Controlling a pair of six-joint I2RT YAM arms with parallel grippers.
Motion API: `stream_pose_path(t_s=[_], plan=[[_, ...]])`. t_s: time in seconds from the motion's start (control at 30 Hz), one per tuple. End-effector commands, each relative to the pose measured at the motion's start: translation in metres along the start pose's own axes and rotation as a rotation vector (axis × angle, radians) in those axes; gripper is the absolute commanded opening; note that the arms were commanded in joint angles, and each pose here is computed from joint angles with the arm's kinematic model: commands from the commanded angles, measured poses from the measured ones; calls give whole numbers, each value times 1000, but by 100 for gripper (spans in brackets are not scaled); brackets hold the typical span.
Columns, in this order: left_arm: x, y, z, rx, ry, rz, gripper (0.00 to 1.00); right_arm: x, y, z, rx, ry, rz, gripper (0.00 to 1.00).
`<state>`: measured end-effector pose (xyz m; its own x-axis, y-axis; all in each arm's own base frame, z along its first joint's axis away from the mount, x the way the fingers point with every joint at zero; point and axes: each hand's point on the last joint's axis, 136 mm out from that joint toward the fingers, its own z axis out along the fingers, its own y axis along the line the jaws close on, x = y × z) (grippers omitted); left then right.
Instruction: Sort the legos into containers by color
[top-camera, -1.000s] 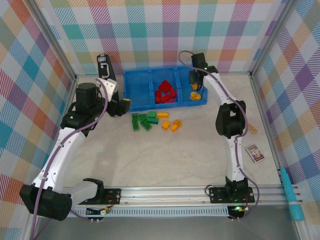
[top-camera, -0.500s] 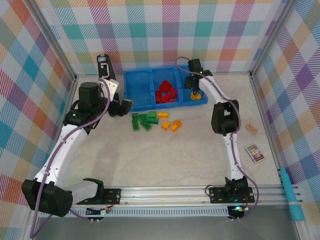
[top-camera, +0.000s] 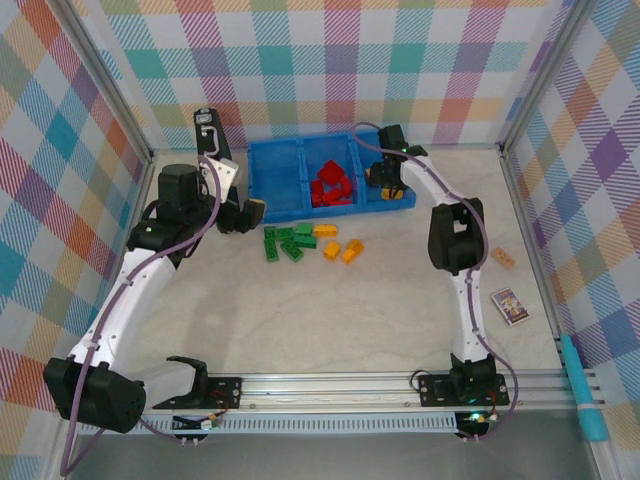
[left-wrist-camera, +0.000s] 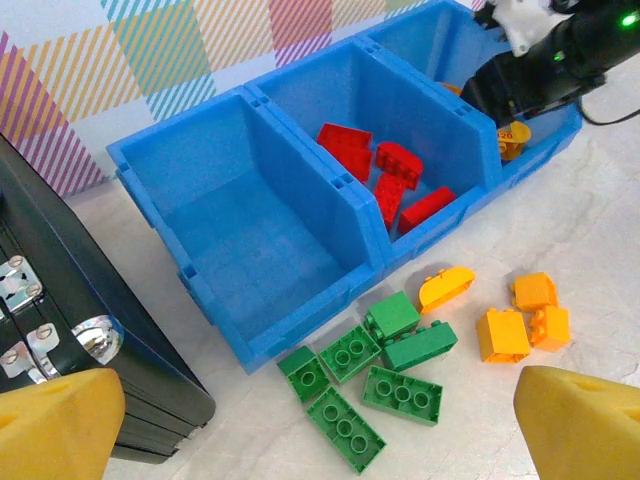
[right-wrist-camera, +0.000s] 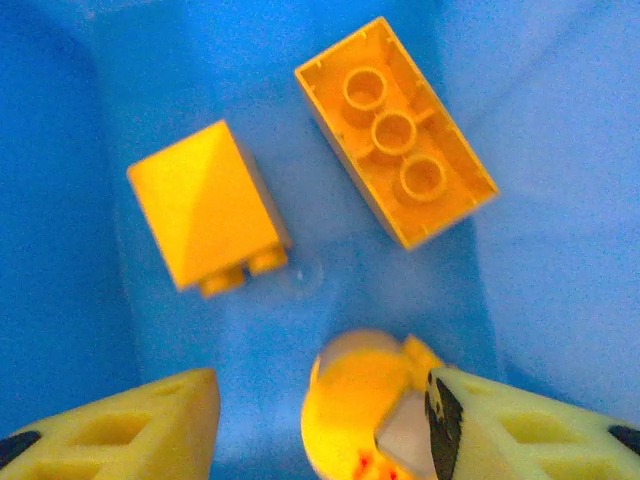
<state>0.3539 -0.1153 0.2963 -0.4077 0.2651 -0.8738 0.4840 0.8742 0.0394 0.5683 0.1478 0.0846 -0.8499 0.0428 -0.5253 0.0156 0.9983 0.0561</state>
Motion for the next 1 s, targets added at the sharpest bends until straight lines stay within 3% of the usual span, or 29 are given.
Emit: stream_pose_path(t_s=[0.0,0.2,0.5,0.7,0.97], plan=[[-18,-5,-18,-6,-51,37,100,-36,11,-71,-60,-152,41,57],[-26,-16,-38,8,-96,73,100,-8,18,-101,-86,-129,71,57],[-38,-28,-59,14,-148,109,100,76,9,-127,-77,-34,129,58],[-43,-33,-69,19,-174,120,100,144,13,-127,-117,76,265,58],[-46,-38,-82,25,-202,140,100,185,40,-103,-234,167,527,58]])
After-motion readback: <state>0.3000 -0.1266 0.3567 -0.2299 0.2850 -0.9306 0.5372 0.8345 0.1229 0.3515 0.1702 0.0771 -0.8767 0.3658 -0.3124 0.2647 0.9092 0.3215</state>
